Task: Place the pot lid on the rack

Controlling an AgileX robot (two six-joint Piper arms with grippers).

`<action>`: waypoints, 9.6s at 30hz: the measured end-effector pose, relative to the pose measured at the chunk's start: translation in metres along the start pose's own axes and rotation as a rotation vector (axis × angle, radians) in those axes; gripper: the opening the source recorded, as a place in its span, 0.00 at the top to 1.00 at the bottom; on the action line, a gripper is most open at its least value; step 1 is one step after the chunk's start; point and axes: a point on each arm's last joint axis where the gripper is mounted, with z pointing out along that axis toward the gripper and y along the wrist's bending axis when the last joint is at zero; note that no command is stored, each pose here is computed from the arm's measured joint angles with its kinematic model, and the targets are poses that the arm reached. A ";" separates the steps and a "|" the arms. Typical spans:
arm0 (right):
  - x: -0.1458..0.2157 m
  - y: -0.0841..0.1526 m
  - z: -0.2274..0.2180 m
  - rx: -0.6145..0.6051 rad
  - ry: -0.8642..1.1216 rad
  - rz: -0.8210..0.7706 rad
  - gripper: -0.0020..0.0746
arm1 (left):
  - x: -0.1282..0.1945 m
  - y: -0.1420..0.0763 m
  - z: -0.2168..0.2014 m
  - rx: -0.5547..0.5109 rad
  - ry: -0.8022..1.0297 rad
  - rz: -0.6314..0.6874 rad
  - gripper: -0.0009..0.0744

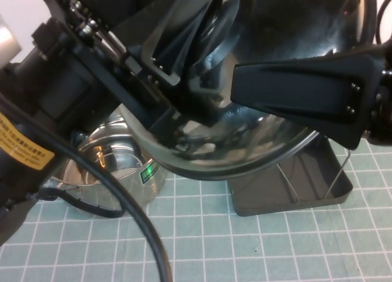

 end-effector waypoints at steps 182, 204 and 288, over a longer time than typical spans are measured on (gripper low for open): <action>0.106 0.040 -0.178 1.051 0.418 -0.622 0.97 | -0.069 -0.030 -0.182 -0.820 0.790 -0.038 0.99; 0.171 0.013 -0.180 0.996 0.445 -0.529 0.97 | -0.019 -0.052 -0.242 -0.737 0.665 0.017 0.99; 0.171 0.013 -0.180 0.996 0.447 -0.528 0.98 | 0.062 -0.048 -0.289 -1.064 0.819 -0.004 0.99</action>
